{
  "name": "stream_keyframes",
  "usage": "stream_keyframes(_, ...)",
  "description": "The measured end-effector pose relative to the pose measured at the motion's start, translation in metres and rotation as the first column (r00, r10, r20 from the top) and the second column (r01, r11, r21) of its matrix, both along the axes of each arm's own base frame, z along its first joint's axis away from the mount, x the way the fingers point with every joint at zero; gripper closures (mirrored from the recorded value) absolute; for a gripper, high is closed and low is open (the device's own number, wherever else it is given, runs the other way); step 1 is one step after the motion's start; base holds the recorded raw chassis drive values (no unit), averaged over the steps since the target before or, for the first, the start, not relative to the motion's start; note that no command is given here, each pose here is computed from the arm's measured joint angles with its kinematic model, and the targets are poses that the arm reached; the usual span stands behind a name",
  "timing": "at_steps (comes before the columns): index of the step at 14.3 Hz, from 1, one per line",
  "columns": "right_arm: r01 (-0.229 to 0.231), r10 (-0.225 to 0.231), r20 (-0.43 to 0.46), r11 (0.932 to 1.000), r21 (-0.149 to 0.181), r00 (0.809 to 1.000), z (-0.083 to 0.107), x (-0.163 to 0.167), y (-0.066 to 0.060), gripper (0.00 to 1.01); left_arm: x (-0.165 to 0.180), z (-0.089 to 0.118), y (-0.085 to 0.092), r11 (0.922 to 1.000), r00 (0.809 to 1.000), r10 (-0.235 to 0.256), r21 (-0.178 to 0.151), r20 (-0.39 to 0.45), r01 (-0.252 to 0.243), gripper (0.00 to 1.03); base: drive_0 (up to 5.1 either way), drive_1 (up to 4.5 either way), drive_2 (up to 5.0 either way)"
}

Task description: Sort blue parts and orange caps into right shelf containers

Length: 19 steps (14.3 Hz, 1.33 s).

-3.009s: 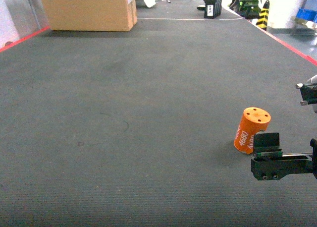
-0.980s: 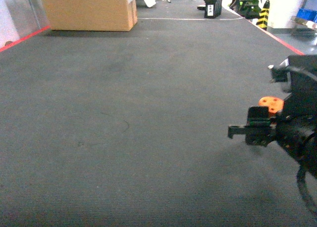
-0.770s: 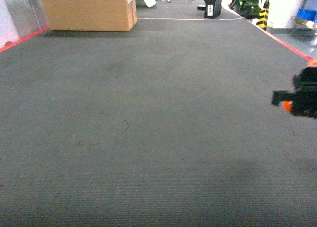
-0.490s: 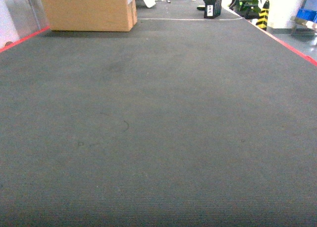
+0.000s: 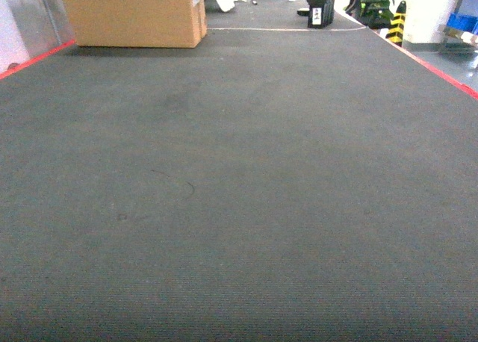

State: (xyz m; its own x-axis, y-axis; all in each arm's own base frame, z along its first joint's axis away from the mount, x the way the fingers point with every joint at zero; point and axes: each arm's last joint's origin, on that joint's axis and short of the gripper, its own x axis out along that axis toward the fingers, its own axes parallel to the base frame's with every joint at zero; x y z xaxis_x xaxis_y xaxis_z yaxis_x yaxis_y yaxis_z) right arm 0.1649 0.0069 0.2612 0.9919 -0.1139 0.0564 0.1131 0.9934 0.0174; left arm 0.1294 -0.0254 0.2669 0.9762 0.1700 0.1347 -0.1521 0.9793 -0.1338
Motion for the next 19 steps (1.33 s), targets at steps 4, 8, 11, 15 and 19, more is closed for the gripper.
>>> stream_keyframes(4, -0.112, 0.112, -0.063, 0.9937, -0.004, 0.992, -0.036, -0.019, -0.007, 0.55, -0.009, -0.037, 0.011, 0.9804, 0.974, -0.158, 0.092, -0.162, 0.174, 0.61, 0.0, 0.0, 0.0)
stream_keyframes(8, -0.111, 0.111, -0.06, 0.9938, -0.004, 0.992, -0.059, -0.033, -0.007, 0.55, -0.015, -0.062, 0.027, 0.9845, 0.979, -0.133, 0.093, -0.156, 0.149, 0.61, 0.0, 0.0, 0.0)
stream_keyframes(11, -0.112, 0.112, -0.064, 0.9936, -0.004, 0.992, -0.071, -0.04, -0.007, 0.55, -0.019, -0.075, 0.025, 0.9804, 0.975, -0.157, 0.094, -0.158, 0.173, 0.61, 0.0, 0.0, 0.0)
stream_keyframes(15, -0.112, 0.112, -0.065, 0.9937, -0.003, 0.992, -0.082, -0.048, -0.007, 0.55, -0.03, -0.092, 0.025, 0.9805, 0.969, -0.156, 0.089, -0.192, 0.175, 0.61, 0.0, 0.0, 0.0)
stream_keyframes(19, -0.113, 0.112, -0.048, 0.9936, -0.006, 0.993, -0.091, -0.054, -0.007, 0.55, -0.032, -0.092, 0.025, 0.9804, 0.975, -0.157, 0.095, -0.156, 0.173, 0.61, 0.0, 0.0, 0.0)
